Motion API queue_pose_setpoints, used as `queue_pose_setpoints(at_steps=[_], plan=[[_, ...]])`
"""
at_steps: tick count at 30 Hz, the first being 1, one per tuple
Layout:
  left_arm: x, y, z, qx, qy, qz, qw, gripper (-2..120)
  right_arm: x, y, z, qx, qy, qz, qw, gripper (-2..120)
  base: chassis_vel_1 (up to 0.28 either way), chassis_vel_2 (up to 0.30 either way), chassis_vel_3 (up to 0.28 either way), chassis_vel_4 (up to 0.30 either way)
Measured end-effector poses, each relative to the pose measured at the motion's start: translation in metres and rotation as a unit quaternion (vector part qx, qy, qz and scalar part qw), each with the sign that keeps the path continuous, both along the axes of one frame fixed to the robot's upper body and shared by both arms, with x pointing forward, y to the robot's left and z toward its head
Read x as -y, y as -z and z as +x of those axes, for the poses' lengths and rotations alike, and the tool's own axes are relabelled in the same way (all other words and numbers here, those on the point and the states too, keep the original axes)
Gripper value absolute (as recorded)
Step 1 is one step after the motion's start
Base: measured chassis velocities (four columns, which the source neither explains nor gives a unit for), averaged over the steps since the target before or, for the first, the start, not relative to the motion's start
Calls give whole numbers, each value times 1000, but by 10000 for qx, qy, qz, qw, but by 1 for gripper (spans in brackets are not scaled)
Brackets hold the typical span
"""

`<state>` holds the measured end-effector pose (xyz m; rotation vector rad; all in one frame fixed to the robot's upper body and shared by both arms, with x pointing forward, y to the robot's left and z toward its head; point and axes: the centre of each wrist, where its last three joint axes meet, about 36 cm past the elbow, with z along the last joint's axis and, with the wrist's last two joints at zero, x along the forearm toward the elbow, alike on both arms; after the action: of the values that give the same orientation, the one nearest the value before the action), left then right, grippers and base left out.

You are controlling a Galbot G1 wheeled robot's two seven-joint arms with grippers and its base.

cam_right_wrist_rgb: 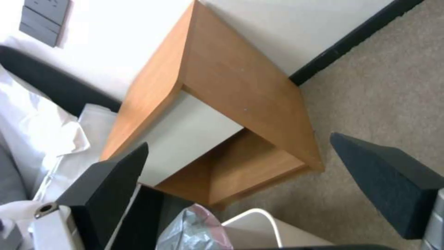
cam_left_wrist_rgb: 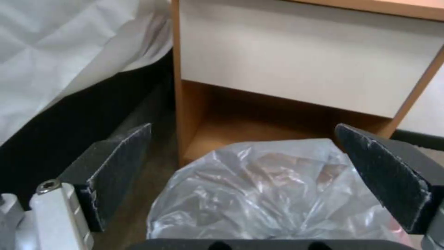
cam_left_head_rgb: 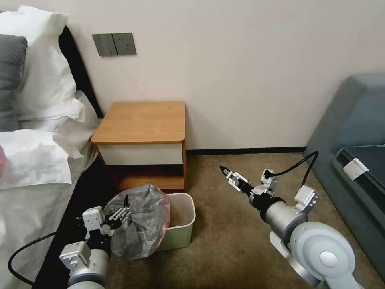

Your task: Pick up the garbage bag from the table and place it over the trash can.

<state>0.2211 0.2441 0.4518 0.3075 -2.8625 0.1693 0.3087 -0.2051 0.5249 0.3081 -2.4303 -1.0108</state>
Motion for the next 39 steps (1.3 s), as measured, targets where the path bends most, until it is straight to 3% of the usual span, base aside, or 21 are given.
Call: queue_pose_setpoints(at_steps=[6,12,17,20,22,25,31,35,39], plan=[[-3,6,-1,-109,-18,-81,9999,99,0,2,0,-14,16,-41,10000,100,0,0,0,0],[-7,14,-3,-331,-32,-433,9985,97,0,2,-1,-28,21,-58,10000,100,0,0,0,0],[-10,18,-3,-506,-61,-951,9942,95,-1,3,-2,-38,18,-63,10000,100,0,0,0,0],[-16,32,-4,-703,-320,-1535,9851,95,-1,5,-1,-53,28,-100,9999,100,0,0,0,0],[-20,35,-4,-711,-411,-1540,9847,95,-1,5,-1,-57,27,-106,9999,100,0,0,0,0],[-29,43,-5,-709,-577,-1374,9863,83,-4,7,-1,-76,0,-98,9999,100,0,0,0,0],[-32,47,-4,-760,-587,-1305,9868,69,-9,10,-1,-106,-28,-79,9999,100,0,0,0,0],[-31,52,-4,-823,-572,-1292,9865,68,-11,12,-1,-108,-23,-78,9999,100,0,0,0,0],[-32,57,-2,-862,-578,-1262,9866,75,-10,12,0,-106,-6,-76,9999,100,0,0,0,0]])
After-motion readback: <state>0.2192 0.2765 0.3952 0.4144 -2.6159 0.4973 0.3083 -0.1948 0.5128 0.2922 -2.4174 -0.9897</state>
